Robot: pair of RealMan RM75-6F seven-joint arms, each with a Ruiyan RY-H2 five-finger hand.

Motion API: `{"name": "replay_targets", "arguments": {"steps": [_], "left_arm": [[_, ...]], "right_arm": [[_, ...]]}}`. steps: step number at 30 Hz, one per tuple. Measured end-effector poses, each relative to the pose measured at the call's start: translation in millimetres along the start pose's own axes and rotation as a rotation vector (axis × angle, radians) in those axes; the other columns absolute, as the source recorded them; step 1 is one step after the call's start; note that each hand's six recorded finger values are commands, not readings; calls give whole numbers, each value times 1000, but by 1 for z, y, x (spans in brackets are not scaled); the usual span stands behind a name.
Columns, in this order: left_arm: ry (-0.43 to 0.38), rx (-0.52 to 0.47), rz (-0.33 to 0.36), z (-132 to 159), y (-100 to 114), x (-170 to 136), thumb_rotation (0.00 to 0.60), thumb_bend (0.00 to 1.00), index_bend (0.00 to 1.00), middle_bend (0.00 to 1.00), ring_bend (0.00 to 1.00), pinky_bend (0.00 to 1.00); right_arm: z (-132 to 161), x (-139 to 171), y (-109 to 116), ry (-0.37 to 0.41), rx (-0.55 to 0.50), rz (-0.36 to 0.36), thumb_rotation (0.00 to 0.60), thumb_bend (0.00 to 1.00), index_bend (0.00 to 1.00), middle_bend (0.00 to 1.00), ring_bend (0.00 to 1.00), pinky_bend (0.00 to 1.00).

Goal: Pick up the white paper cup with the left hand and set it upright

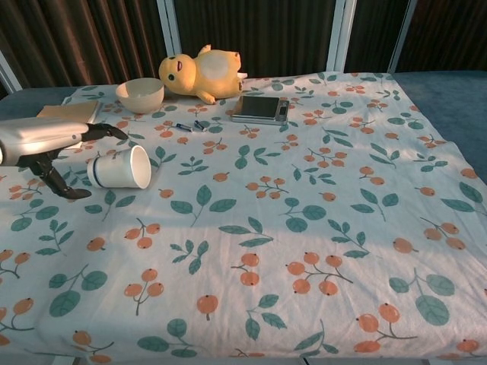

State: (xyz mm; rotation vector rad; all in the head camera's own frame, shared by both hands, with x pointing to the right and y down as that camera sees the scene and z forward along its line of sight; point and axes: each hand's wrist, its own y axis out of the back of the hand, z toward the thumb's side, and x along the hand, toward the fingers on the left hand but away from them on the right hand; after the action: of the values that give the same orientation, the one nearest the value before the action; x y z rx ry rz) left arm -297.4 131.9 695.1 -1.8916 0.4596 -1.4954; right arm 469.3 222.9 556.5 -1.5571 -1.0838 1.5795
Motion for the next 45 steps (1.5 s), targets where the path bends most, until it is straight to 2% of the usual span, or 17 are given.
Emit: {"name": "replay_targets", "arguments": {"steps": [5,10,17,20,24,29,32,37,41,45], "left_arm": [[25,85,-10,21,16,12,600,260,0,0,0,0],[28,110,-27,46,16,31,600,260,0,0,0,0],[97,138,-73,43,10,46,600,259,0,0,0,0],[116,172,-77,39,11,49,600,261,0,0,0,0],[139,168,-98,35,9,49,600,278,0,6,0,10],[147,151,-114,35,5,50,600,308,19,126,0,26],[145,125,-101,37,4,52,600,331,123,227,6,56],[137,53,-65,41,3,56,600,391,261,351,85,92],[132,18,-42,42,3,58,600,469,321,408,135,109],[135,-27,-34,39,4,57,600,485,329,414,143,112]], "right_arm": [[-1,0,0,-2,-3,0,600,170,0,0,0,0],[-5,0,1,-8,-5,3,600,171,0,0,0,0],[-6,-1,1,-6,-7,3,600,171,0,0,0,0],[-6,-2,0,-2,-7,7,600,171,0,0,0,0],[-5,-3,0,1,-6,10,600,171,0,0,0,0],[-6,-3,1,-2,-7,10,600,171,0,0,0,0],[-6,-3,1,-4,-6,10,600,171,0,0,0,0],[-7,-4,0,-5,-5,17,600,171,0,0,0,0],[-8,-4,0,-7,-5,20,600,171,0,0,0,0],[-8,-5,0,-9,-7,19,600,172,0,0,0,0]]}}
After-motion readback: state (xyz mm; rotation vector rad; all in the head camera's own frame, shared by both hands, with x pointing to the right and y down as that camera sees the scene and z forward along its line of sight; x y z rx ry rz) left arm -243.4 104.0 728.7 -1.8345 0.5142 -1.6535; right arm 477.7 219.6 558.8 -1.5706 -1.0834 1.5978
